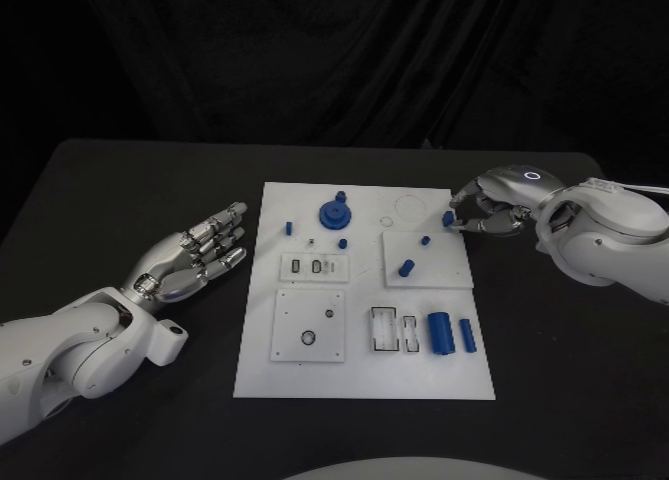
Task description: Assemble the parts on the task board
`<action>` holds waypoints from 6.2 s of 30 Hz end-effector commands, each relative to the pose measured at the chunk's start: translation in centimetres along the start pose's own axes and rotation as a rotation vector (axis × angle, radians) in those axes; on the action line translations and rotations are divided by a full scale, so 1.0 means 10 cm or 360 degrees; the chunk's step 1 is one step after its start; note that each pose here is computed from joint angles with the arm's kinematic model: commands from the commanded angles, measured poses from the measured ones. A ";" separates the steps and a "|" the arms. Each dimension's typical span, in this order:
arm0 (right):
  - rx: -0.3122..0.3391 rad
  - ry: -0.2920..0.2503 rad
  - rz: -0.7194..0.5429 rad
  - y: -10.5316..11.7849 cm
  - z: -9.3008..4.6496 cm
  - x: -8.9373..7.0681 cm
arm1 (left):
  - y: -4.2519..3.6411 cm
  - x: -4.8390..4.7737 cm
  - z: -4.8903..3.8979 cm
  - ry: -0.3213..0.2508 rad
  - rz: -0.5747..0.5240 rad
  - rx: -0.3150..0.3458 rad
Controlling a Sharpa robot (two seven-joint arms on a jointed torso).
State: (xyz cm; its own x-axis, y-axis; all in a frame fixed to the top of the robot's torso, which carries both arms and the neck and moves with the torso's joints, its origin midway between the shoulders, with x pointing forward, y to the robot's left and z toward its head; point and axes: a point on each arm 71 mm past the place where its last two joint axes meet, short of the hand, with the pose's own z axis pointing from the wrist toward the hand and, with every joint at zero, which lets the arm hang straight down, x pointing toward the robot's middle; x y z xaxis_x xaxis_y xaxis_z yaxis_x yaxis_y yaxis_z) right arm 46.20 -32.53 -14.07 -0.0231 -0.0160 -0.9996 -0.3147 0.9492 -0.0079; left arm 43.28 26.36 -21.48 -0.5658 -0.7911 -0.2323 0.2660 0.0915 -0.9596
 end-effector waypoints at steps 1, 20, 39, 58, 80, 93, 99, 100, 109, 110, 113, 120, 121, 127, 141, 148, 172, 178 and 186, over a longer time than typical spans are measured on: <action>0.0026 0.0012 -0.0002 -0.01 0.00 0.03 | -0.086 0.012 0.008 0.0019 -0.0012 0.0177; 0.0017 0.0027 -0.0008 0.01 0.07 0.09 | -0.072 -0.004 0.013 0.0006 -0.0041 0.0165; 0.0011 0.0030 -0.0013 0.03 0.12 0.11 | -0.066 -0.005 0.015 0.0009 -0.0046 0.0158; -0.0066 -0.0116 0.0016 0.09 0.13 0.06 | -0.057 -0.008 0.018 0.0013 -0.0050 0.0152; -0.0487 -0.0344 0.0164 1.07 0.09 -0.32 | -0.062 -0.010 0.008 0.0010 -0.0048 0.0153; -0.0629 -0.0059 0.0165 1.70 0.29 0.05 | -0.061 0.008 0.023 0.0019 -0.0054 0.0152; -0.0637 -0.0021 0.0101 1.84 0.38 0.15 | -0.060 0.013 0.027 0.0021 -0.0056 0.0151; -0.0631 -0.0015 0.0094 1.85 0.39 0.16 | -0.060 0.015 0.030 0.0022 -0.0057 0.0152; -0.0579 0.0006 0.0044 1.88 0.42 0.24 | -0.060 0.014 0.028 0.0023 -0.0058 0.0150; -0.0575 0.0008 0.0041 1.88 0.42 0.24 | -0.059 0.013 0.027 0.0023 -0.0058 0.0150; -0.0567 0.0011 0.0036 1.88 0.42 0.25 | -0.058 0.014 0.029 0.0024 -0.0058 0.0150; -0.0559 0.0026 0.0026 1.88 0.42 0.26 | -0.056 0.014 0.032 0.0026 -0.0060 0.0148; -0.0559 0.0029 0.0024 1.88 0.42 0.26 | -0.055 0.013 0.032 0.0026 -0.0059 0.0148; -0.0566 0.0048 0.0014 1.88 0.42 0.27 | -0.053 0.011 0.033 0.0026 -0.0059 0.0147; -0.0586 0.0094 -0.0010 1.92 0.44 0.30 | -0.049 0.009 0.037 0.0027 -0.0059 0.0147; -0.0586 0.0108 -0.0019 1.92 0.44 0.30 | -0.044 0.009 0.044 0.0030 -0.0060 0.0146; -0.0658 -0.0056 0.0062 1.91 0.41 0.22 | -0.036 -0.015 0.032 0.0021 -0.0053 0.0144; -0.0685 -0.0169 0.0201 1.87 0.30 0.12 | -0.048 -0.040 0.016 -0.0025 -0.0015 0.0163; -0.0725 -0.0433 0.0329 1.72 0.19 -0.20 | -0.068 -0.093 -0.018 -0.0105 0.0055 0.0187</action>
State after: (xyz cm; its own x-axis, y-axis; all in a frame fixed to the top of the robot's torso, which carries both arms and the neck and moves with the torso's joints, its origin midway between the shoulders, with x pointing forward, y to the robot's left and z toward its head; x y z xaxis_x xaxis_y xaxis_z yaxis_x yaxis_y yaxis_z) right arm 42.90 -15.56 -13.47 0.0487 0.1743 -0.9835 -0.6768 0.7299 0.0959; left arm 43.70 27.05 -21.61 -0.5420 -0.8079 -0.2316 0.2604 0.1006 -0.9603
